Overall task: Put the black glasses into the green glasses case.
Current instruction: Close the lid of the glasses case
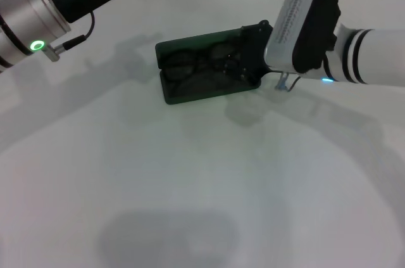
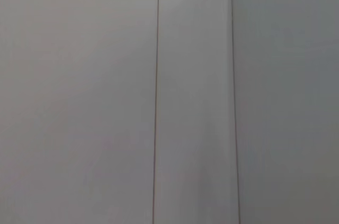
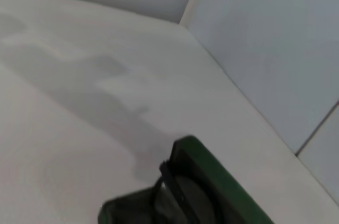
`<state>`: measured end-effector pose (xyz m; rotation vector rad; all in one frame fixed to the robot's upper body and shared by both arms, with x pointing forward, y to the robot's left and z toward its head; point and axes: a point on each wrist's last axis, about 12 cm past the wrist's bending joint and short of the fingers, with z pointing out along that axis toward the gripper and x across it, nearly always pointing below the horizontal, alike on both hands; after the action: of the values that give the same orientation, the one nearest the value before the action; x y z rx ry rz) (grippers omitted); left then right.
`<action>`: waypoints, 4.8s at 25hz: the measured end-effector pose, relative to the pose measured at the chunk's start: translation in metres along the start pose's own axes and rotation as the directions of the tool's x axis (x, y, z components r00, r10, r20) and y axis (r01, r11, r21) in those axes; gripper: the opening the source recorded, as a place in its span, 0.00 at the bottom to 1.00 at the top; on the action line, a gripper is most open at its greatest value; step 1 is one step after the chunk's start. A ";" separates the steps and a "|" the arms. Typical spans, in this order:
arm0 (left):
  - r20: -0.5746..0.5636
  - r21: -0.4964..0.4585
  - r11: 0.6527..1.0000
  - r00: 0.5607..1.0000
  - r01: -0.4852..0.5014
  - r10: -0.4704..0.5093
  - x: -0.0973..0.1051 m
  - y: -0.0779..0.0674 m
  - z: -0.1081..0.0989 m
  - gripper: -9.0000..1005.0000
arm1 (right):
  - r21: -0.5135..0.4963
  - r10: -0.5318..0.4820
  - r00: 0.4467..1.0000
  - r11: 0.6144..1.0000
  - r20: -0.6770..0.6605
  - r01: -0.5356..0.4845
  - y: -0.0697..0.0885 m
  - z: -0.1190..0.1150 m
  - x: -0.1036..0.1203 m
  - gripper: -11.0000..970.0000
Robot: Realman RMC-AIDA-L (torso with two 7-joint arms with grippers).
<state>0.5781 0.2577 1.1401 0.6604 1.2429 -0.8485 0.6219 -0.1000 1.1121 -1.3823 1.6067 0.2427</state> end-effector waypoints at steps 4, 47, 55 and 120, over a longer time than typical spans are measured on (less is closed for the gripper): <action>0.001 0.002 1.000 1.000 0.000 0.000 0.000 0.000 0.001 0.54 | -0.009 -0.050 0.999 0.999 -0.019 0.050 0.003 0.002 0.000 0.48; 0.043 -0.056 0.998 0.999 0.009 -0.007 -0.001 0.003 0.000 0.54 | -0.058 -0.085 0.996 0.995 -0.015 0.084 0.006 -0.006 -0.002 0.25; 0.083 -0.144 0.989 0.995 -0.042 0.055 0.008 0.002 -0.010 0.56 | 0.026 -0.192 0.980 0.981 -0.059 0.193 0.023 0.004 0.006 0.34; -0.104 -0.046 0.998 0.994 -0.046 0.041 0.014 0.009 0.035 0.89 | 0.080 -0.484 0.869 0.867 -0.099 0.492 0.045 0.025 0.000 0.36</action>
<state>0.6055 0.2307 1.1339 0.6971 1.3331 -0.7545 0.5968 -0.0675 1.0805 -1.6801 1.2519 -0.1970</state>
